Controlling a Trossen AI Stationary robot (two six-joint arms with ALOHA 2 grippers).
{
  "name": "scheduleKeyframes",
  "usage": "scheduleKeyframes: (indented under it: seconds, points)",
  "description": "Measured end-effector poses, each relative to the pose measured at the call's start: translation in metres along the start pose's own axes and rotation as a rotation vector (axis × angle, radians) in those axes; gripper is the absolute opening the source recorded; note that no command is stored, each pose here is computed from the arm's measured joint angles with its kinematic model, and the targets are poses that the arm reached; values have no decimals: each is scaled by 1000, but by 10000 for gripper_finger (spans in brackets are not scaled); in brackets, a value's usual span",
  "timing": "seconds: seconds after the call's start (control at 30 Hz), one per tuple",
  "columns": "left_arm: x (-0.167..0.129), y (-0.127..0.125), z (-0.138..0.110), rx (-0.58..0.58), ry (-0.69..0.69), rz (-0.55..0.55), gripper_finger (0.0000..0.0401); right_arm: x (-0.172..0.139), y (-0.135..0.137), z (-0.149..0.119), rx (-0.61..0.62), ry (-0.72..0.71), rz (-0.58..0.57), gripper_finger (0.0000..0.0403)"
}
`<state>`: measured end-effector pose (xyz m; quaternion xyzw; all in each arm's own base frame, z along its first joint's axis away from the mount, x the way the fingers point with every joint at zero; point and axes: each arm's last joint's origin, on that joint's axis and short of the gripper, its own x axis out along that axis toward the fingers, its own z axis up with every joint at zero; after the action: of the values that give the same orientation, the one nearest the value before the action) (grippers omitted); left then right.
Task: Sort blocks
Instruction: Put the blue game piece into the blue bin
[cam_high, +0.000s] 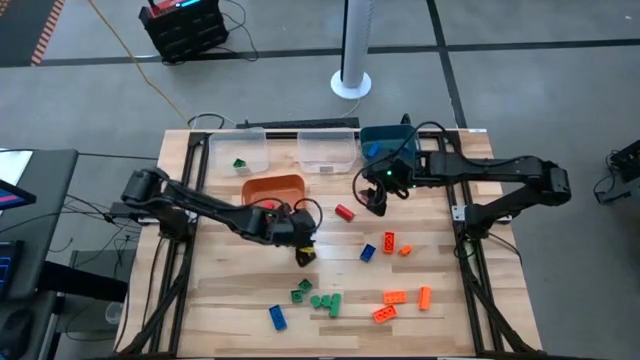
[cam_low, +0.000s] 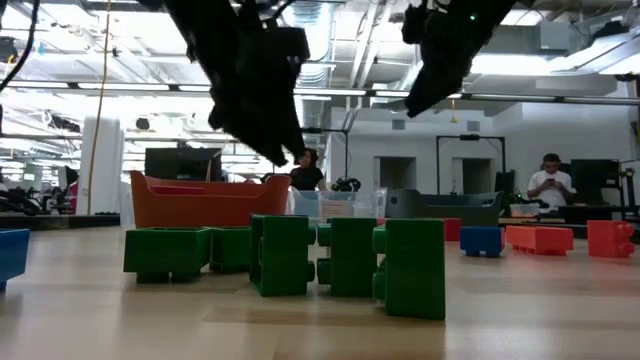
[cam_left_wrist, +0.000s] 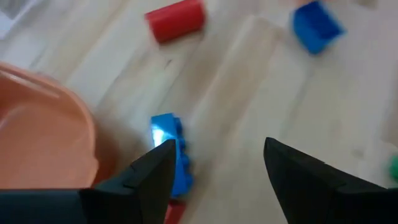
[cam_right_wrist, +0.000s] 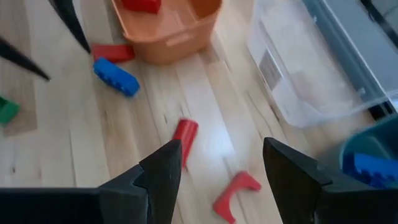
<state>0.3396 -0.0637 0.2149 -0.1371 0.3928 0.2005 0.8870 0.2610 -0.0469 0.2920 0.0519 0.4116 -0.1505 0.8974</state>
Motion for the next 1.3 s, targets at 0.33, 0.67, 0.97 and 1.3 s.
scheduleKeyframes:
  seconds: [0.33,0.67,0.97,1.3]
  points:
    - [20,0,-15,-26,57,101,211,-17,-2,-1,5,-42,5,234]
    - [54,3,-28,-134,145,152,210,-19,14,-1,-12,-59,49,234]
    - [60,3,-32,-163,146,182,142,-20,16,-1,8,-61,55,234]
    - [54,-5,-21,-197,170,99,84,-20,16,-3,7,-46,54,234]
